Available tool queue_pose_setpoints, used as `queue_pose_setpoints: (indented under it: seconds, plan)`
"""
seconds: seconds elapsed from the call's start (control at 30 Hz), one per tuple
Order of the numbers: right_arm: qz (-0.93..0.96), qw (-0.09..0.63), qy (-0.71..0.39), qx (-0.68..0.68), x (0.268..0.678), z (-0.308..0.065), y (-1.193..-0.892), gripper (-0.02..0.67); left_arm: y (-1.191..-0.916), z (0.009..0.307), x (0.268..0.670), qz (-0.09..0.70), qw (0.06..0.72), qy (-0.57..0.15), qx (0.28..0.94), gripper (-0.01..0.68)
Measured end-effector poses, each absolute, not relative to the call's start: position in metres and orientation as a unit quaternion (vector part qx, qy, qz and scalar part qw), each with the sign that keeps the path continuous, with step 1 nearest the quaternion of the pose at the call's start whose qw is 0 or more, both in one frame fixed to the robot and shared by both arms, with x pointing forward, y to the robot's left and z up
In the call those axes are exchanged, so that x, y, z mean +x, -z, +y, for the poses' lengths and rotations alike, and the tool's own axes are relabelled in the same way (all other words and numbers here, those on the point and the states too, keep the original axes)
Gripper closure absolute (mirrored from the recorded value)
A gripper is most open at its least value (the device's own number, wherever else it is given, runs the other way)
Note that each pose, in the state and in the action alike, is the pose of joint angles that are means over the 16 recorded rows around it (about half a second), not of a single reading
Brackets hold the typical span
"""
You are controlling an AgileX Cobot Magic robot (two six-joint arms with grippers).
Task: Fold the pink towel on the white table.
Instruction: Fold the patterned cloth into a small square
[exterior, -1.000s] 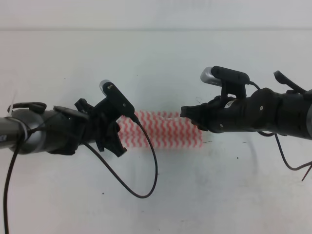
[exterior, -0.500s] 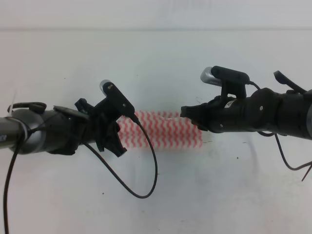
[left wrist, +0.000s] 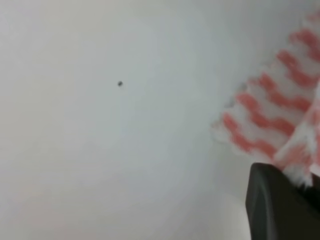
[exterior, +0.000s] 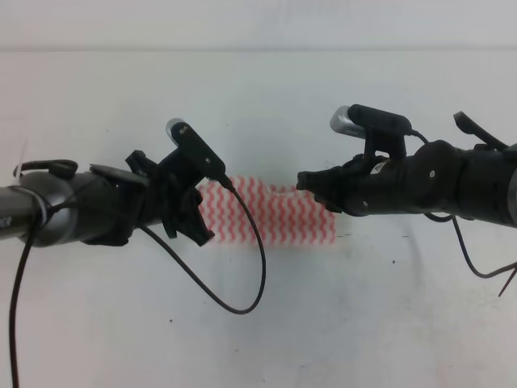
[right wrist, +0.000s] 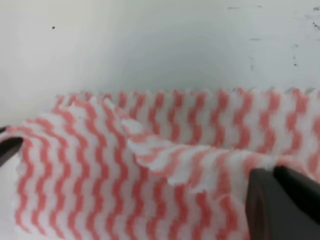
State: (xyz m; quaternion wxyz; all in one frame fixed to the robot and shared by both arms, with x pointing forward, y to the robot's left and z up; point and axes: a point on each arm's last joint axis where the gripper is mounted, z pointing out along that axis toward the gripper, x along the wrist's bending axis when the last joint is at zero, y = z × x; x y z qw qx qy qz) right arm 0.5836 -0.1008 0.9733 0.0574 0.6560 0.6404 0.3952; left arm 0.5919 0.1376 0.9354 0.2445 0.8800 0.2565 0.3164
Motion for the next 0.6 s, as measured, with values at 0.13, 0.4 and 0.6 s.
queue_pose_setpoints:
  seconds: [0.13,0.4,0.6]
  plan:
    - [0.640,0.058,-0.397,0.655,0.5845,-0.1004,-0.9745,0.665,-0.9394,0.1363,0.5949,0.257,0.249,-0.322,0.877,0.678]
    - [0.640,0.060,-0.400,0.654,0.5855,-0.1001,-0.9757,0.665,-0.9410,0.1350,0.5982,0.256,0.250,-0.326,0.875,0.678]
    - [0.640,0.060,-0.400,0.654,0.5857,-0.1000,-0.9758,0.665,-0.9367,0.1345,0.5986,0.255,0.248,-0.322,0.877,0.678]
